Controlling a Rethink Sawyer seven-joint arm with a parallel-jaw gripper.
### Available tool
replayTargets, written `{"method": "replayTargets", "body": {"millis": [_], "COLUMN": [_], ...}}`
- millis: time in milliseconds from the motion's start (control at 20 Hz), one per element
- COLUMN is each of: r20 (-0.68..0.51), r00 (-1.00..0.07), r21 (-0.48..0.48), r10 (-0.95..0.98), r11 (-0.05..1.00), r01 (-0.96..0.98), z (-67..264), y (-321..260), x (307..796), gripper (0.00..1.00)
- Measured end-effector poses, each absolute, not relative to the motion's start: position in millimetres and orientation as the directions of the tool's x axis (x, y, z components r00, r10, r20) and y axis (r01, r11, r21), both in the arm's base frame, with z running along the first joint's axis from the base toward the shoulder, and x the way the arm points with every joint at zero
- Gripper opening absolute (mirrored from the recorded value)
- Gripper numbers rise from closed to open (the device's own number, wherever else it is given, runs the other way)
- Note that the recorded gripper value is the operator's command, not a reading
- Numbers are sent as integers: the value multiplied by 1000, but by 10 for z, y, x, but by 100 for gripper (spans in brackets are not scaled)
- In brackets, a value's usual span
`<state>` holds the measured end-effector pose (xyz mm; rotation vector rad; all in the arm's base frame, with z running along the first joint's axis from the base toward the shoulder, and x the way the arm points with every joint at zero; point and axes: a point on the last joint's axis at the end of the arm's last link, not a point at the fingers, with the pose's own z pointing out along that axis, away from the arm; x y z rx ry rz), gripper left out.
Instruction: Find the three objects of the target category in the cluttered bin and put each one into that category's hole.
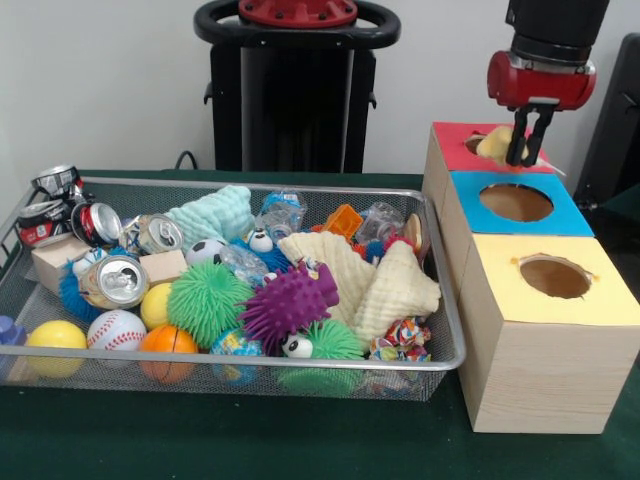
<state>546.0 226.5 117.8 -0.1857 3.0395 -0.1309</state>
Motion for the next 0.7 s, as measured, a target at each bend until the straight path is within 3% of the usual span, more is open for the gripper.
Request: {"method": "replayTargets", "body": {"millis": [700], "r20": [-208], "r00": [-968], "r21": [-90], "r10": [-142], "r11": [988], "r01": [-126], "z": [973], "y": [2177], "x": [5211], "gripper": [0]}}
